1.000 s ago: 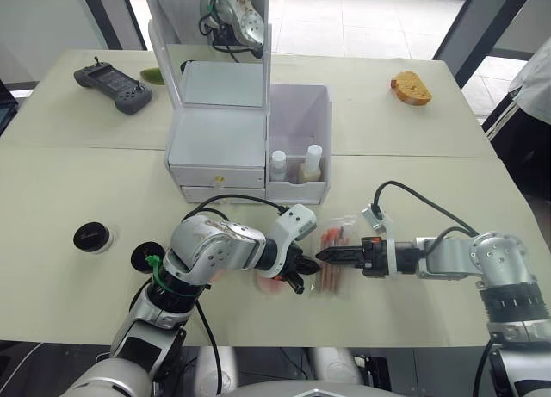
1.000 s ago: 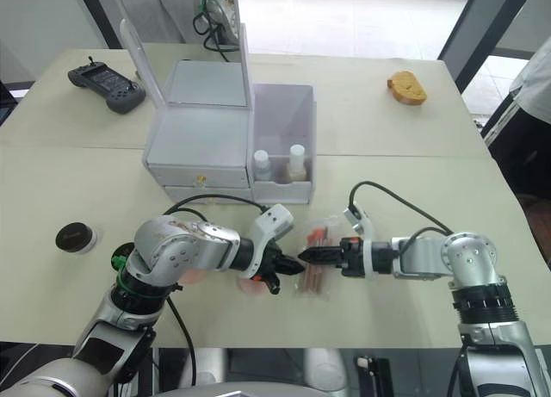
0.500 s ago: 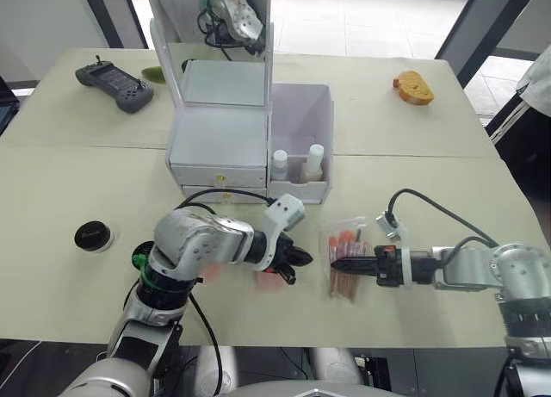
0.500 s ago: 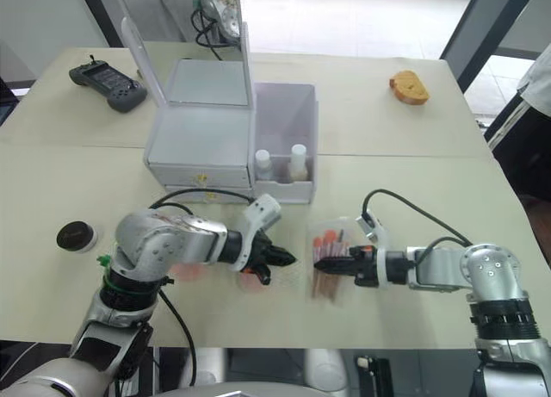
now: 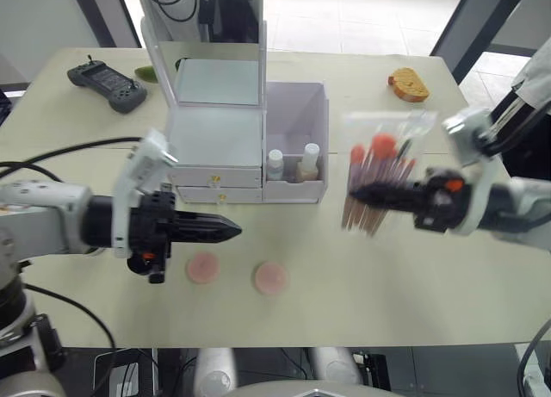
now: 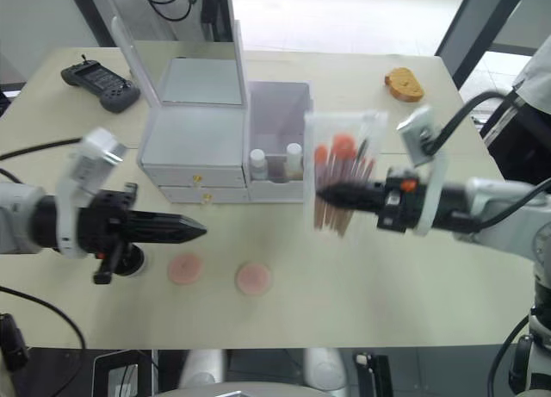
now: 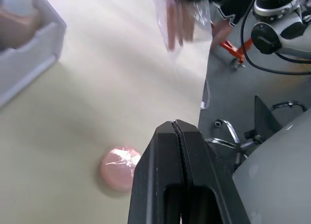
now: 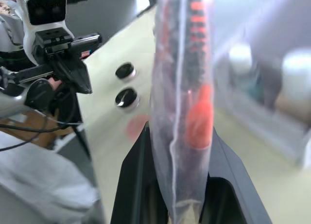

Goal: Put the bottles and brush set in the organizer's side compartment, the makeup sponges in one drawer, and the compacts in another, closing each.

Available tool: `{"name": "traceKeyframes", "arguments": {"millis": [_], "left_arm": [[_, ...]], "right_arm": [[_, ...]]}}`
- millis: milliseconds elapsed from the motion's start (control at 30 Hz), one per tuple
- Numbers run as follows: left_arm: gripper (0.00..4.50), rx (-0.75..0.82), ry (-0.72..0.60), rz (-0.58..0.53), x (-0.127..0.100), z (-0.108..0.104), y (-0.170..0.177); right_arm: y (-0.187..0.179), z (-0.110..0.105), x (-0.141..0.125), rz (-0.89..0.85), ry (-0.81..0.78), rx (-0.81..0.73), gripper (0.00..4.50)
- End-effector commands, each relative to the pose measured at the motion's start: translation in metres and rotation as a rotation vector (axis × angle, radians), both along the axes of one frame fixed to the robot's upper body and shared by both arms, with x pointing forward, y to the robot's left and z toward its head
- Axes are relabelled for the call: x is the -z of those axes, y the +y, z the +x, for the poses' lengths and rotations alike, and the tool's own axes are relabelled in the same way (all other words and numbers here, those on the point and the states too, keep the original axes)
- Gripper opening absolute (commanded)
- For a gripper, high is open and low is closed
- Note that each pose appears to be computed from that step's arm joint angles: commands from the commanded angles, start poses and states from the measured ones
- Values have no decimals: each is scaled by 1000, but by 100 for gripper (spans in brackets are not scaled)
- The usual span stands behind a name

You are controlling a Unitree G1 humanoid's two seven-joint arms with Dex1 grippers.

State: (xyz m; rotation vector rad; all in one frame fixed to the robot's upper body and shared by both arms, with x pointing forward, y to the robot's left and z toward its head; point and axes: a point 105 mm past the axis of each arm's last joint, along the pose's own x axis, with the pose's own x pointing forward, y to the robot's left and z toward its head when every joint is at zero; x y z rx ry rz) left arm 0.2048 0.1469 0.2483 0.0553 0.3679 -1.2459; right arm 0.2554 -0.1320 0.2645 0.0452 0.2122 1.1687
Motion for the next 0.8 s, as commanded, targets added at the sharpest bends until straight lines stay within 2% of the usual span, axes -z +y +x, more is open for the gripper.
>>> {"name": "traceKeyframes", "arguments": {"millis": [33,100,200,300,400,500,633,800], "left_arm": [[0,-125,-232,-26,-27,10,23],[0,-210,-304,-27,-30,22,39],[0,-258,-336,-46,-29,33,49],[0,-224,-253,-131,-26,33,45],[0,-190,-185,-190,-22,31,36],[0,-186,-162,-179,-12,30,28],[0,-145,-132,-193,-7,23,20],[0,-134,-117,-179,-2,21,16]], "right_arm": [[-3,33,-19,-68,-156,46,23],[2,54,-29,-117,-307,34,23],[12,86,-23,-196,-380,8,23],[23,123,-21,-262,-485,7,23],[36,144,-26,-270,-566,-22,23],[49,155,-36,-201,-573,-50,23],[66,159,-30,-188,-542,-116,23],[75,165,-15,-196,-513,-114,23]]}}
